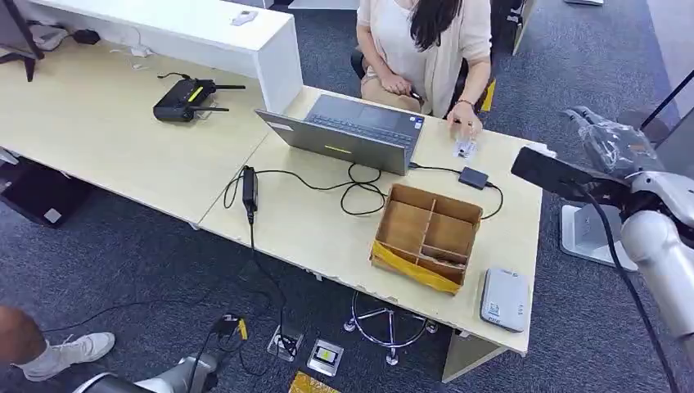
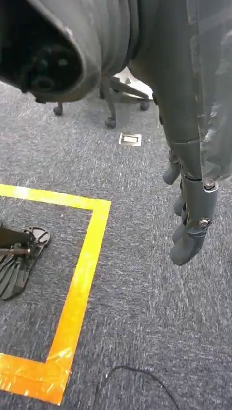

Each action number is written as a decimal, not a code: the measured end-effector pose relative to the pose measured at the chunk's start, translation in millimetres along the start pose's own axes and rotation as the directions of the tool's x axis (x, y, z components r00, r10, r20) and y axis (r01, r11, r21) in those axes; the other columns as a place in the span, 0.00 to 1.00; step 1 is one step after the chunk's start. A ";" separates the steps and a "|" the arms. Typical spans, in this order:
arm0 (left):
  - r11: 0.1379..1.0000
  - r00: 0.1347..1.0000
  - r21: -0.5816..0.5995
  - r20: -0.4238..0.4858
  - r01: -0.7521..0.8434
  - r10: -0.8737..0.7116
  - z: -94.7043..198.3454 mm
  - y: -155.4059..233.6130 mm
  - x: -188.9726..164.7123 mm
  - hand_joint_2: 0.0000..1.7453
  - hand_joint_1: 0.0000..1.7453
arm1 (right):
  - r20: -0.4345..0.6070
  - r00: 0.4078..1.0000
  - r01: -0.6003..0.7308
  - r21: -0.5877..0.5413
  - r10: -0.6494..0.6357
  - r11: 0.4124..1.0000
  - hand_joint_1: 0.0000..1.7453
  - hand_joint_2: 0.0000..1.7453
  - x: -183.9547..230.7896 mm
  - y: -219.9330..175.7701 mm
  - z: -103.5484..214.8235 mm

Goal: Pass the card to the sensor for recognition and then transmit it.

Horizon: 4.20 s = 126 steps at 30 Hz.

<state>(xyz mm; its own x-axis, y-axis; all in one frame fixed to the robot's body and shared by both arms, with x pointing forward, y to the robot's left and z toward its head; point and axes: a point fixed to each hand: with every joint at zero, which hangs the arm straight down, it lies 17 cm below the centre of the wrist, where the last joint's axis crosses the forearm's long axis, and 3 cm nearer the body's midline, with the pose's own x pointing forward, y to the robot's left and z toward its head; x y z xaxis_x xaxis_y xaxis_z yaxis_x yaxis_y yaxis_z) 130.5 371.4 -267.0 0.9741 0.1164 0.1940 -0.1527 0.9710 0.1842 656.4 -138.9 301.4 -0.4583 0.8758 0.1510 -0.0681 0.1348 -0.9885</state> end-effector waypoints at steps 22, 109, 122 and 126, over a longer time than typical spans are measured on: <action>0.999 0.999 0.008 0.000 -0.038 0.038 -1.0 8.4 -8.3 0.00 0.00 | -0.043 0.973 0.223 -0.056 -0.226 0.973 0.00 0.00 -81.5 24.6 43.4; 0.994 0.994 0.039 -0.034 -0.102 0.104 -1.4 8.1 -21.4 0.00 0.00 | 0.038 0.976 0.217 -0.157 -0.214 0.963 0.00 1.00 78.3 117.3 111.1; 0.995 0.995 0.031 -0.033 -0.094 0.095 -1.0 4.3 -21.1 0.00 0.00 | -0.001 0.964 0.263 -0.157 -0.267 0.952 0.00 1.00 82.7 137.2 89.5; 0.995 0.995 0.031 -0.031 -0.092 0.093 -1.0 4.2 -19.7 0.00 0.00 | -0.009 0.963 0.266 -0.149 -0.271 0.952 0.00 1.00 83.3 141.5 82.8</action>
<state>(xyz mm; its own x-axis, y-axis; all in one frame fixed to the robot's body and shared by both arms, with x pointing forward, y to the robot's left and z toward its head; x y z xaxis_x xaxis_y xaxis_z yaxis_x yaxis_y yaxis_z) 110.9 373.4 -271.0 0.9604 0.2127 0.1802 -0.2469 0.9491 0.1956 535.2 -85.3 173.9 -0.4147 0.8109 0.4129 -0.0549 0.4307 -0.9008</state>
